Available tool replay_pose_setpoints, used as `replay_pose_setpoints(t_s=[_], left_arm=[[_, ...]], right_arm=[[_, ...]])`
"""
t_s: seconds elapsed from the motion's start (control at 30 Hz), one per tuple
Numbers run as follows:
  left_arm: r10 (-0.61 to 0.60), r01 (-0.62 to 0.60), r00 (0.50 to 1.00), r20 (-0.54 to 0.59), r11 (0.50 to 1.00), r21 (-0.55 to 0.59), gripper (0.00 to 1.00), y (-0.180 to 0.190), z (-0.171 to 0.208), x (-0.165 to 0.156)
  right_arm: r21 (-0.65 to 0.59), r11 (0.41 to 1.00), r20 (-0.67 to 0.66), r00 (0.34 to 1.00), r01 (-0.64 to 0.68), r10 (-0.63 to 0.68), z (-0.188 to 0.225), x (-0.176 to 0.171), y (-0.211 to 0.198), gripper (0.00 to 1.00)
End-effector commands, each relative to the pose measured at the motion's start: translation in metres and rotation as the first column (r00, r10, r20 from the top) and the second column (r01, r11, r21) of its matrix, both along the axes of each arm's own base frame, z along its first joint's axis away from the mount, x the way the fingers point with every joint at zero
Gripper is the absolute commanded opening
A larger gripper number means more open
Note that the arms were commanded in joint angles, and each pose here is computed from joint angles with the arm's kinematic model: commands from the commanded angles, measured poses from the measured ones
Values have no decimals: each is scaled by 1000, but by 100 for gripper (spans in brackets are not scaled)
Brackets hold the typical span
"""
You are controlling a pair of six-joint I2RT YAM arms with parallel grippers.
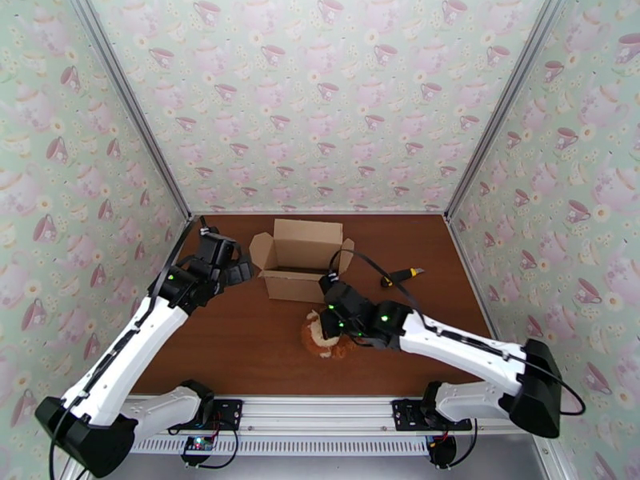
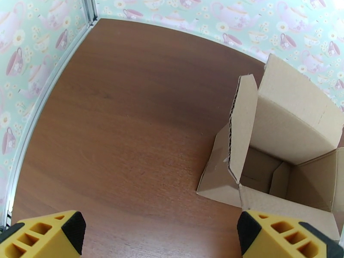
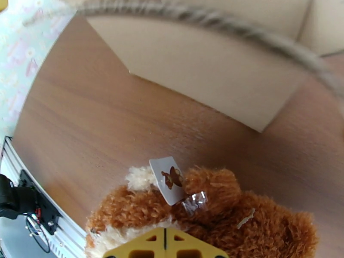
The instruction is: Unpack the express box
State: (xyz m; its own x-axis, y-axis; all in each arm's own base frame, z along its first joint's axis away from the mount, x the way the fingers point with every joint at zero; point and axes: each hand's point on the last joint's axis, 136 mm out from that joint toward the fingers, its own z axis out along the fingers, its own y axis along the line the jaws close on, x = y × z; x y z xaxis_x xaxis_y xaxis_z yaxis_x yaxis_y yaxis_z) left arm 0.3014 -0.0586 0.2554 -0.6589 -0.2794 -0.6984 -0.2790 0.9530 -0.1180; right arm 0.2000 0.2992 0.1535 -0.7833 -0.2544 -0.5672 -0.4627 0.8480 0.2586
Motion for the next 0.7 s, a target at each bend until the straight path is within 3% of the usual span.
replay_pose_setpoints(t_s=[0.0,0.13,0.37,0.47,0.53,0.67], left_arm=[[-9,9,1000,1,1000,-27,100,-3,-3,-6],[-8,8,1000,4,1000,-17,100,0,-2,-9],[-9,9,1000,1,1000,-12,100,0,-5,-9],[-14,14,1000,-2,1000,-18,100,-2,-8,-7],[-17,17,1000,-4,1000,-19,100,-3,-9,-6],[-11,11,1000,-4,1000,-16,100,-2,-10,-7]], right_arm=[[59,998,58,998,21,-24,19,16,21,0],[40,999,39,999,17,-19,5,21,33,0],[1,1000,38,999,11,-11,-12,33,51,11],[-21,1000,35,999,4,-3,-18,35,54,26],[-26,1000,34,999,-1,2,-19,36,55,28],[-41,999,49,999,3,-1,-14,37,51,48]])
